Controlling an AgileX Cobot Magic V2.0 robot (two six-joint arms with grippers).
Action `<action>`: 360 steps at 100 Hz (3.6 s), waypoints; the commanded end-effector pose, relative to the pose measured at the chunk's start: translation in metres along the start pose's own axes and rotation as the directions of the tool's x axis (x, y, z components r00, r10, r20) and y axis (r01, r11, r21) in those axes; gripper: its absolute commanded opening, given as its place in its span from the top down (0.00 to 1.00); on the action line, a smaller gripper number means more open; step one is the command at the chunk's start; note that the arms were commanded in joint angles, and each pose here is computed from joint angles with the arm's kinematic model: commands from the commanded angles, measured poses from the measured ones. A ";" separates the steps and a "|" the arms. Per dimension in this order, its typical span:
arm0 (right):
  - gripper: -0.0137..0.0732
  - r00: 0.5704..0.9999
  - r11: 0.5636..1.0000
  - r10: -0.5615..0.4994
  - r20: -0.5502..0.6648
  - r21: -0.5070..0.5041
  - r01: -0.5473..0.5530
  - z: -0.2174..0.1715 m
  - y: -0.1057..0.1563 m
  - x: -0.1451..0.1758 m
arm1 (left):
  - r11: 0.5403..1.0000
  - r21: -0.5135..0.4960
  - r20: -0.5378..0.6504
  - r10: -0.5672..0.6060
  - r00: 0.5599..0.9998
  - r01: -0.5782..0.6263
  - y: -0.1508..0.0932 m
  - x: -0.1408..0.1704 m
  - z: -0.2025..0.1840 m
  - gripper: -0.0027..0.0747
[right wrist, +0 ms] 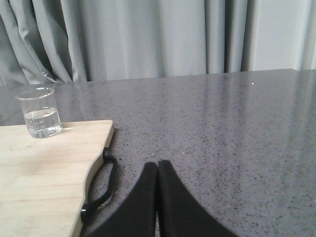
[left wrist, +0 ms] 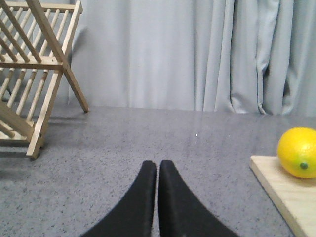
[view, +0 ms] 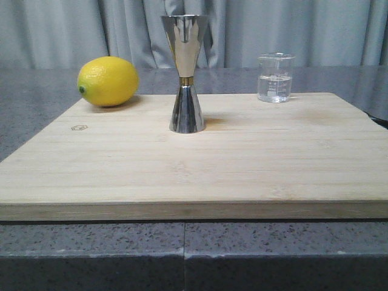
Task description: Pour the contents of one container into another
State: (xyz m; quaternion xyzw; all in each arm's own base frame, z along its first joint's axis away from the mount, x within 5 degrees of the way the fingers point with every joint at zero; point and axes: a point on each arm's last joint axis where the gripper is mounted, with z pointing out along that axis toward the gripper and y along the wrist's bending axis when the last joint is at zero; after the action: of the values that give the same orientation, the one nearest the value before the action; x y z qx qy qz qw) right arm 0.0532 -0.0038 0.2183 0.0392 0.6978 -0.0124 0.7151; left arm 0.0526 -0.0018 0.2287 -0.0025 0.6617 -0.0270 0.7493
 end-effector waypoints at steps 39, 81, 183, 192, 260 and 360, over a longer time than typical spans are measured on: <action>0.93 0.998 1.000 -0.022 0.052 0.004 0.021 -0.008 0.003 -0.092 | 0.999 0.024 -0.049 -0.033 0.998 0.035 -0.006 -0.079 0.014 0.99; 0.93 0.992 0.993 -0.117 0.045 0.032 0.116 -0.001 0.002 -0.118 | 0.999 0.021 -0.059 -0.023 0.998 0.025 -0.006 -0.085 0.023 0.99; 0.20 0.993 0.993 -0.117 0.030 0.032 0.116 -0.001 0.002 -0.116 | 1.000 0.018 -0.063 0.001 0.998 0.000 -0.005 -0.084 0.023 0.21; 0.19 0.993 0.993 -0.117 0.028 0.032 0.116 -0.001 0.002 -0.116 | 1.000 0.018 -0.063 0.001 0.998 0.000 -0.005 -0.084 0.023 0.23; 0.19 0.990 0.996 -0.080 -0.119 0.020 0.083 0.007 0.003 -0.123 | 0.996 0.054 -0.193 -0.056 0.980 0.067 -0.011 -0.098 0.025 0.33; 0.19 0.876 0.998 -0.054 -0.479 0.007 0.065 0.067 0.003 -0.126 | 0.814 0.535 -0.687 0.262 0.678 0.227 -0.050 -0.050 0.165 0.34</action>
State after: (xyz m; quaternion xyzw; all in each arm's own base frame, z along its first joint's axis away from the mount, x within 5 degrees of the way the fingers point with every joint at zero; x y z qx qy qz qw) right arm 0.1132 -0.0097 0.3313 0.0305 0.8762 -0.0268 0.4802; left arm 0.1940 -0.0493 0.2865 0.2391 0.8949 -0.1889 0.3260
